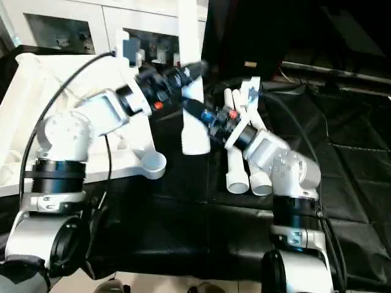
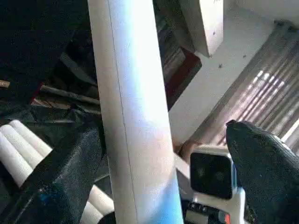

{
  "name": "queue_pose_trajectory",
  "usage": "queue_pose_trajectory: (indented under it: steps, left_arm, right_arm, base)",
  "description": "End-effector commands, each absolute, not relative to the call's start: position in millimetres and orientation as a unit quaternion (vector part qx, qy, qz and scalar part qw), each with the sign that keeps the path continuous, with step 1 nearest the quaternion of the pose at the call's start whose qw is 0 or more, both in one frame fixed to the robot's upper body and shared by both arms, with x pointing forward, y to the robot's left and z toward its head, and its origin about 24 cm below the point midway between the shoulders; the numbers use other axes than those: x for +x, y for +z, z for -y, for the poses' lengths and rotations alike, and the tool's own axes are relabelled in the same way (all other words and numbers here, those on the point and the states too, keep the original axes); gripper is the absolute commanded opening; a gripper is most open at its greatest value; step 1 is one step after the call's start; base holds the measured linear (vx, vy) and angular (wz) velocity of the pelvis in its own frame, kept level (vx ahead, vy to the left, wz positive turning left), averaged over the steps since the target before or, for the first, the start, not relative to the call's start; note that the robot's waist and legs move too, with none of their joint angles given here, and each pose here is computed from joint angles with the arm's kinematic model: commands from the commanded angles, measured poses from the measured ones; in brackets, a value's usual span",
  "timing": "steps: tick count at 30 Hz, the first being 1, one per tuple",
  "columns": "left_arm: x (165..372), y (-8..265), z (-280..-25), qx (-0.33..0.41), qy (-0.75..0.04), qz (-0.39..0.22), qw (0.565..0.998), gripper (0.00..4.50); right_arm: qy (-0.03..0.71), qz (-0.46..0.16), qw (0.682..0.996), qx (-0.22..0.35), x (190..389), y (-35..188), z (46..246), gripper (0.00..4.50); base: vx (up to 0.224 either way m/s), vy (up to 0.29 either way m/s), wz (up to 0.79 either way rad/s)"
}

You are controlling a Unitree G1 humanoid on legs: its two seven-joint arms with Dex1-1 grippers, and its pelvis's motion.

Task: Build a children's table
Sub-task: Pick table leg

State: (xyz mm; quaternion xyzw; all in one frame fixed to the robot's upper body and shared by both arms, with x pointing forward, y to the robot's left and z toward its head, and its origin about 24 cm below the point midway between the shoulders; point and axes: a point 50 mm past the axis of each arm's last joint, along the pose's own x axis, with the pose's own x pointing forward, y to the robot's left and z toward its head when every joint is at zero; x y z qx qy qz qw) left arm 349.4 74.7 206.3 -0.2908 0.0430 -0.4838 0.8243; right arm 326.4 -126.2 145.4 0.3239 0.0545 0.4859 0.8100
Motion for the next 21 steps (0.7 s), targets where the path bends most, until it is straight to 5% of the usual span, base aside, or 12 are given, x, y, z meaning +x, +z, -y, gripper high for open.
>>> queue_pose_trajectory:
  steps: [1,6,12,21]
  left_arm:
    - [346.1,217.4,-69.6,-0.301,-0.499,-0.033,0.812,4.50]
    - [342.6,220.0,-70.8,-0.307,-0.510,-0.034,0.803,4.16]
    - [345.9,209.3,-66.9,-0.267,-0.470,-0.062,0.839,3.64]
    - [356.3,212.8,-69.1,-0.321,-0.392,-0.056,0.860,2.85]
  right_arm:
    - [0.499,-0.041,0.807,0.314,322.6,153.8,128.4,1.88]
    - [0.505,-0.045,0.806,0.305,321.1,153.8,126.2,1.88]
    - [0.489,-0.057,0.843,0.215,323.4,152.4,114.4,1.88]
    - [0.434,-0.050,0.893,0.108,331.0,151.6,100.0,1.88]
  base:
    - [0.000,0.000,0.00]
    - [0.000,0.000,0.00]
    - [0.000,0.000,0.00]
    - [0.000,0.000,0.00]
